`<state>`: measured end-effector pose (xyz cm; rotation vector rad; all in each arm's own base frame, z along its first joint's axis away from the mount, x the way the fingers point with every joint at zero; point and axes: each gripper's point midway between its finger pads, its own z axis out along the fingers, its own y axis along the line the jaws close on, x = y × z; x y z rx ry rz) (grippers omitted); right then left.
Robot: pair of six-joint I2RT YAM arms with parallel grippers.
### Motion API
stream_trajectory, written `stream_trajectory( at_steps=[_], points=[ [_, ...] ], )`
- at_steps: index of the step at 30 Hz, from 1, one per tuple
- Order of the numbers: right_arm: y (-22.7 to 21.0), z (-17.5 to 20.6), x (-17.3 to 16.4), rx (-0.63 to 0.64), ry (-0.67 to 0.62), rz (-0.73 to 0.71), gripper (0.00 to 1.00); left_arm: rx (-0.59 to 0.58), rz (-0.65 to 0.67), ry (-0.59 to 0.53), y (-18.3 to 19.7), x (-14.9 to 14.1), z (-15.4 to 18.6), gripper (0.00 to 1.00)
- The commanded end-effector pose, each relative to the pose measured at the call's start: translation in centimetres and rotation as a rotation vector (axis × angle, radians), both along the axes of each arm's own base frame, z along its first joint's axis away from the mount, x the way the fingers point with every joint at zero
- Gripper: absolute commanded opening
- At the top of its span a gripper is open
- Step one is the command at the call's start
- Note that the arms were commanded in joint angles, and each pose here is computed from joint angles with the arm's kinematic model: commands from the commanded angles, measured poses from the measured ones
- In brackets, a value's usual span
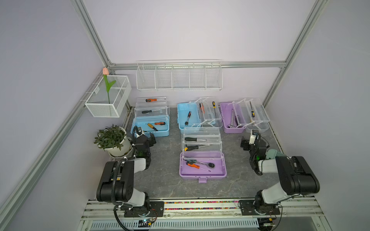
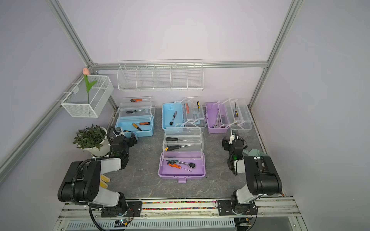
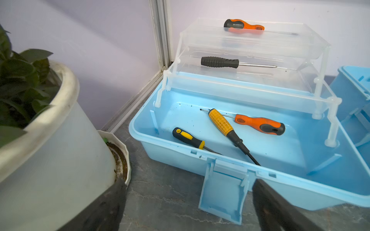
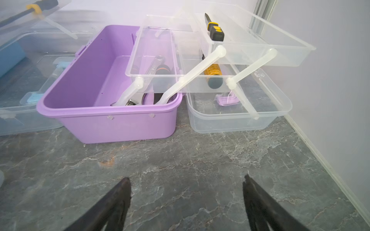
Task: Close toolboxes
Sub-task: Adjust the toolbox at the center of the board.
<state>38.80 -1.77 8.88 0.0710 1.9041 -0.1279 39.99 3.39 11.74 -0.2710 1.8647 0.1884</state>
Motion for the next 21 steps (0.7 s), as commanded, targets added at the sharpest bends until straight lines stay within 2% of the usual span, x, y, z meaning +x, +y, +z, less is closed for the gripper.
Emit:
stream_trajectory(
  at_steps=[1,21],
  points=[
    [0.37,0.67,0.37,-0.012,-0.023,0.019,0.88,0.003,-0.011,-0.007,-0.22,0.07,0.03,0.99],
    [0.46,0.66,0.49,-0.007,-0.020,0.031,0.88,0.002,-0.010,-0.006,-0.22,0.07,0.01,0.99]
  ],
)
